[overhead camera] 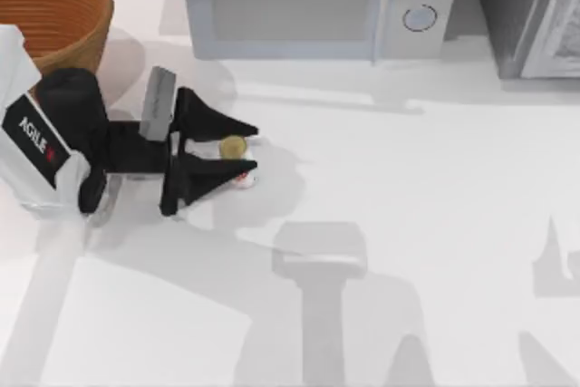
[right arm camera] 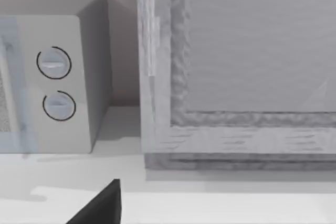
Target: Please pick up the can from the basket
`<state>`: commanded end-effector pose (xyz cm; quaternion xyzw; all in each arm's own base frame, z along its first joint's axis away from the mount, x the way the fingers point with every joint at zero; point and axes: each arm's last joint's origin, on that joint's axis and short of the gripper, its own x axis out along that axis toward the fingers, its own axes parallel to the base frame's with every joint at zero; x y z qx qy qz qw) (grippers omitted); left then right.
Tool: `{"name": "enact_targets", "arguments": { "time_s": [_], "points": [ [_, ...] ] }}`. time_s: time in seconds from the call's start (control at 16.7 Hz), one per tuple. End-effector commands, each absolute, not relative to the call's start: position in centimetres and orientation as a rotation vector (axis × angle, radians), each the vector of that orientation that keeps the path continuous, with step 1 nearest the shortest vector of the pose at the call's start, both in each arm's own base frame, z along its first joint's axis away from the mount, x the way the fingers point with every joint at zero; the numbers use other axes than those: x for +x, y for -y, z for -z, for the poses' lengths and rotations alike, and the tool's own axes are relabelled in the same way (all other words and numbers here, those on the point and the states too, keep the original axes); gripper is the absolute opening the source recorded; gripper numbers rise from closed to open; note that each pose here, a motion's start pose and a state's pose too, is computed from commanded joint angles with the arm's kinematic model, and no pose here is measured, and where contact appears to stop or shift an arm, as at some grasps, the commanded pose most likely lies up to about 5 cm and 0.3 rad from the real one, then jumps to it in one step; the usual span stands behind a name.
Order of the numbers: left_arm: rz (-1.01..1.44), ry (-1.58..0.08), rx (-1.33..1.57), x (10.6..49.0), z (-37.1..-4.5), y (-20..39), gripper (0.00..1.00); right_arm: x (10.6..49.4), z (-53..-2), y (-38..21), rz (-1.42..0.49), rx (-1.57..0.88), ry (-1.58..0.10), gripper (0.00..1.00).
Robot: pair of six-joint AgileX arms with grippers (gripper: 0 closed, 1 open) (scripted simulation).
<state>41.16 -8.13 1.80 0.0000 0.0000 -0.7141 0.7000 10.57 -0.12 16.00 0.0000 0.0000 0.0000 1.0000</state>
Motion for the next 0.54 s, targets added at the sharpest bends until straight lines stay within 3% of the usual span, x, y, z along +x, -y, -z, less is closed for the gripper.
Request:
{"name": "enact_targets", "arguments": {
  "time_s": [0.18, 0.54],
  "points": [
    [1.591, 0.0, 0.0, 41.16, -1.8, 8.13, 0.98, 10.57, -16.0, 0.12, 0.0, 0.0, 0.0, 1.0],
    [1.591, 0.0, 0.0, 41.16, -1.8, 8.13, 1.0, 10.57, -16.0, 0.12, 0.0, 0.0, 0.0, 1.0]
  ]
}}
